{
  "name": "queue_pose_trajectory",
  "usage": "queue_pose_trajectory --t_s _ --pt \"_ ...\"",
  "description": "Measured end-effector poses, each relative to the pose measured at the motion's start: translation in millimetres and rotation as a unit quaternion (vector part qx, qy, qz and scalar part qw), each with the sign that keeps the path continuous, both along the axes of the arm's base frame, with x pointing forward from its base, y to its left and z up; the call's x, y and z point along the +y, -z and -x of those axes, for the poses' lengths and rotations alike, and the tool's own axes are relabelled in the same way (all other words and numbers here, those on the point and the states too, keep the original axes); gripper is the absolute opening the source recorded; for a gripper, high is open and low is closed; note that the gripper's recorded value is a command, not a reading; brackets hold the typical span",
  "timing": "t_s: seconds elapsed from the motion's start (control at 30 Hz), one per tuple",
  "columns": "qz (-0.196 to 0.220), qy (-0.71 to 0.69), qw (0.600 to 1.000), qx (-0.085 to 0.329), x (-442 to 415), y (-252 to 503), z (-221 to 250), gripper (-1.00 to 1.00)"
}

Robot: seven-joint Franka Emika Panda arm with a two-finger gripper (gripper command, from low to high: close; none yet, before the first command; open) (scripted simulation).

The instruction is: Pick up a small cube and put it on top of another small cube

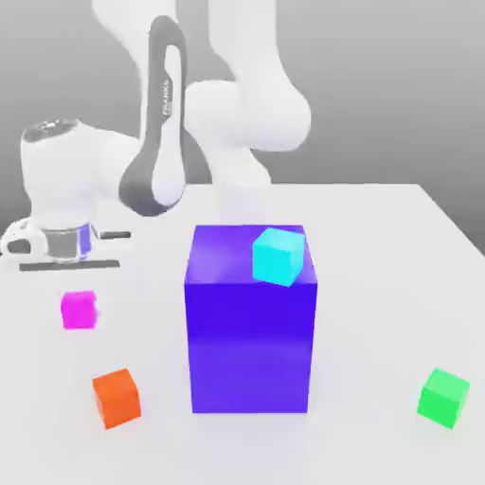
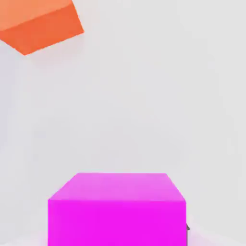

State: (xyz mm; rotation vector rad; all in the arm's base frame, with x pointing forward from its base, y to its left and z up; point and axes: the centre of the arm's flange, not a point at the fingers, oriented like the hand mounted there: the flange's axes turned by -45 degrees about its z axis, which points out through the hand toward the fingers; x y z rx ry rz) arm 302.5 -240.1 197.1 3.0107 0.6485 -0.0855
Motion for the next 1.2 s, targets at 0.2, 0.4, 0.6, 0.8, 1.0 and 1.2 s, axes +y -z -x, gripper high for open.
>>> queue_pose_trajectory --t_s 0.2,0.4,0.6,0.8,1.0,1.2 --pt "0.026 -0.257 0.966 0.026 35.1 -3.3 -88.5 -1.00" --pt "0.059 -0.494 0.867 0.036 100.4 -12.3 -173.8 -1.00" --pt "0.081 -0.633 0.769 0.006 217.9 -35.9 -237.2 -1.00" --pt "0.047 -0.605 0.794 -0.043 362.6 -54.7 -230.8 -1.00" --pt "-0.002 -0.552 0.831 -0.068 484.7 -68.4 -186.3 -1.00" --pt "-0.053 -0.492 0.866 -0.069 587.3 -79.7 -116.1 -1.00"
